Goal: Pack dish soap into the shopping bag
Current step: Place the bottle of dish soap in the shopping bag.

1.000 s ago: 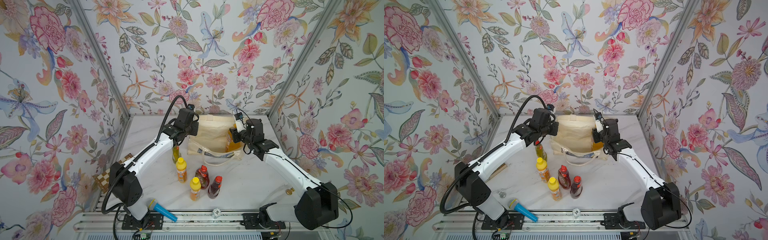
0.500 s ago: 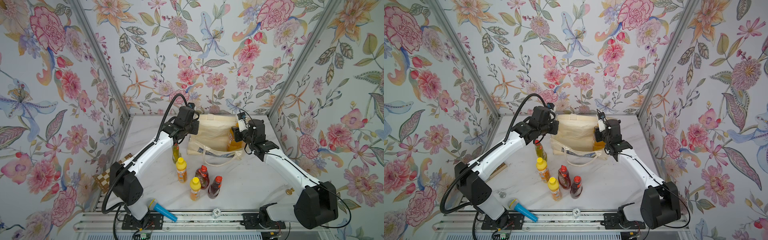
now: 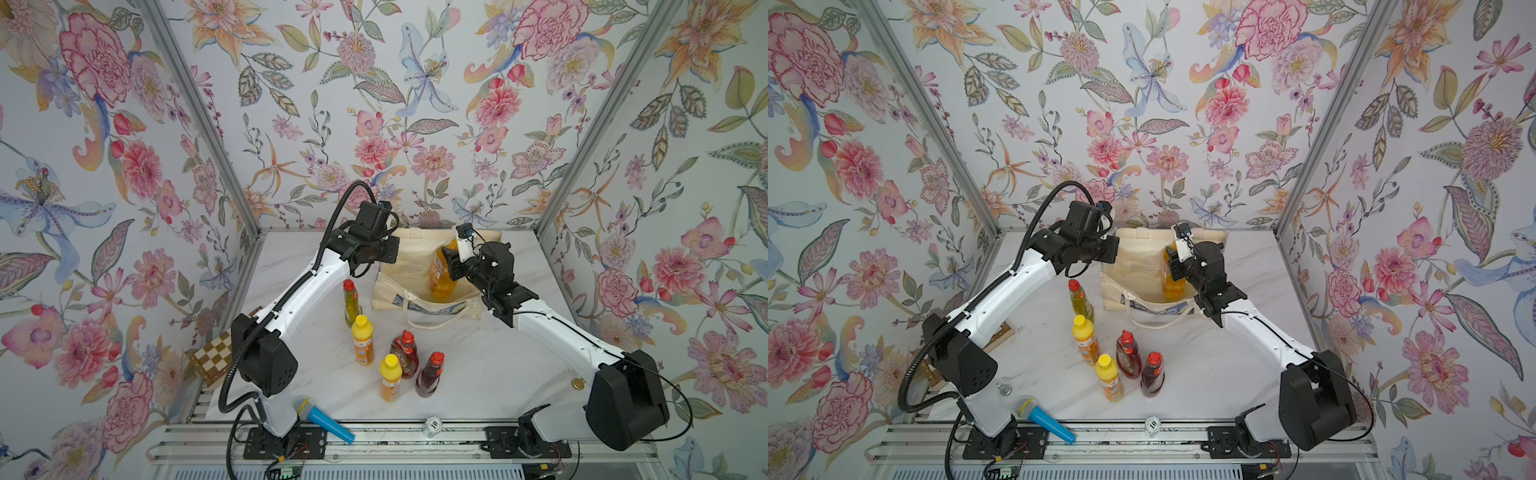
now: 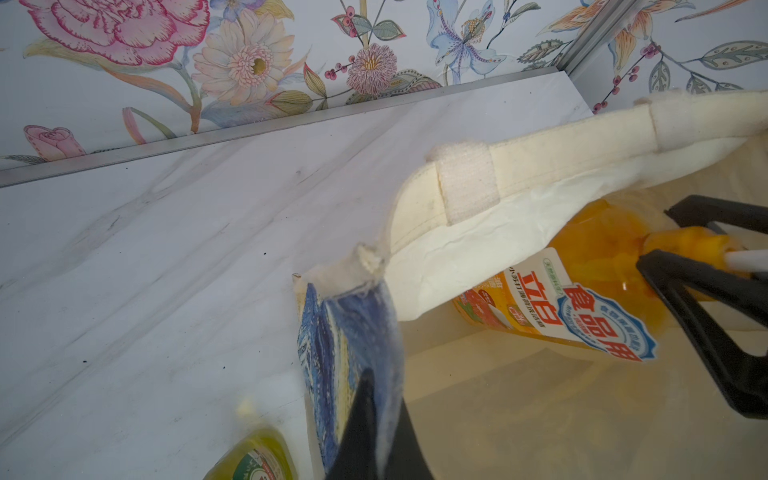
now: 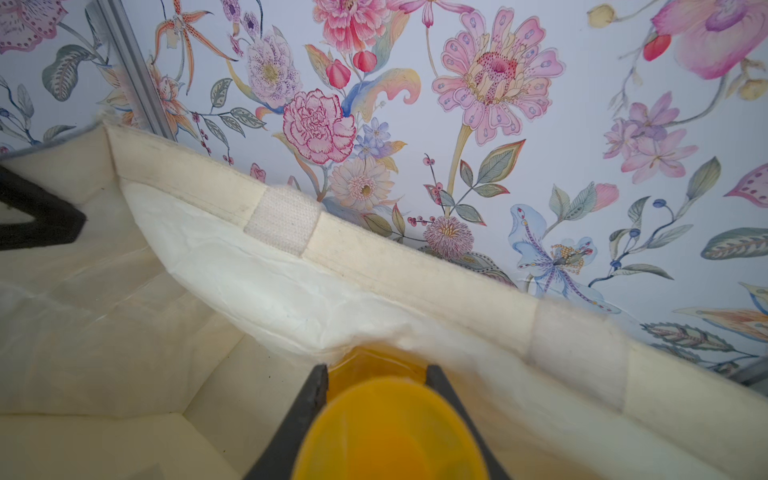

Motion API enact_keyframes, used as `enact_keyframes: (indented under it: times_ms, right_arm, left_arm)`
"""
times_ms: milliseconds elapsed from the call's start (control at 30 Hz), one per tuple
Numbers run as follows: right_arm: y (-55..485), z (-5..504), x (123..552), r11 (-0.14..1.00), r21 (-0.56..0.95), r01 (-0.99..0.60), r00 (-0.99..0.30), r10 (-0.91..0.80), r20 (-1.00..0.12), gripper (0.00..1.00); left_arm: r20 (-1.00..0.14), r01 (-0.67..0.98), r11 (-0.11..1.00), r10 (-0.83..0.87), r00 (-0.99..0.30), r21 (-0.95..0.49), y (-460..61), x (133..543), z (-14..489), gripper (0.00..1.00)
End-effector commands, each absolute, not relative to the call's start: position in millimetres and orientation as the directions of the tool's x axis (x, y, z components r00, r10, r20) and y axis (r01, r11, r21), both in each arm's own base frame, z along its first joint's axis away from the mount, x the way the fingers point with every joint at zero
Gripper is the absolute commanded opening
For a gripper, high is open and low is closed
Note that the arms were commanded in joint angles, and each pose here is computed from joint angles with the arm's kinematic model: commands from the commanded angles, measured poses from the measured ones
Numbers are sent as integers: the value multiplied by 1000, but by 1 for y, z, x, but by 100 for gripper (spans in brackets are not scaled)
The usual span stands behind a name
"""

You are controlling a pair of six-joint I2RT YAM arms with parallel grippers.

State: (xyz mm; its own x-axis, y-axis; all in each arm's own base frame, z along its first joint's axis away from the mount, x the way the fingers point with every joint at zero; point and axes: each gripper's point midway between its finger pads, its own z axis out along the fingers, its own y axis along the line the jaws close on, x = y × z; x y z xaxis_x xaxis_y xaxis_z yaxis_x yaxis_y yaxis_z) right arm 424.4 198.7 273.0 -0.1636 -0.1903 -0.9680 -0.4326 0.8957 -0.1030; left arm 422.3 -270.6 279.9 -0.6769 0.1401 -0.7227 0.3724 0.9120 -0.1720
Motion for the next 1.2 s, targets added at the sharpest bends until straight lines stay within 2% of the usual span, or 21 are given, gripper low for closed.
enact_keyframes:
  times_ms: [0,333,667,833,1167]
  right_arm:
    - [191,329,431,919,-127,-373,46,-118,-992,0]
    - [147,265,437,932,-173,-320,-86,-211,-974,0]
    - [120,297,434,928,-266,-260,-121,-305,-945,0]
    - [109,290,436,921,-311,-236,-189,-357,-915,0]
    - [116,239,437,936,-180,-301,-286,-269,-920,0]
  left_arm:
    - [-708,377,903,129,-694,-204,-270,419,288,0]
    - [-713,339,918,97,-695,-207,-245,430,298,0]
    - [-740,243,963,81,-667,-113,-206,431,307,0]
    - [-739,219,971,79,-669,-95,-200,429,298,0]
    - [-752,270,951,65,-656,-154,-211,424,302,0]
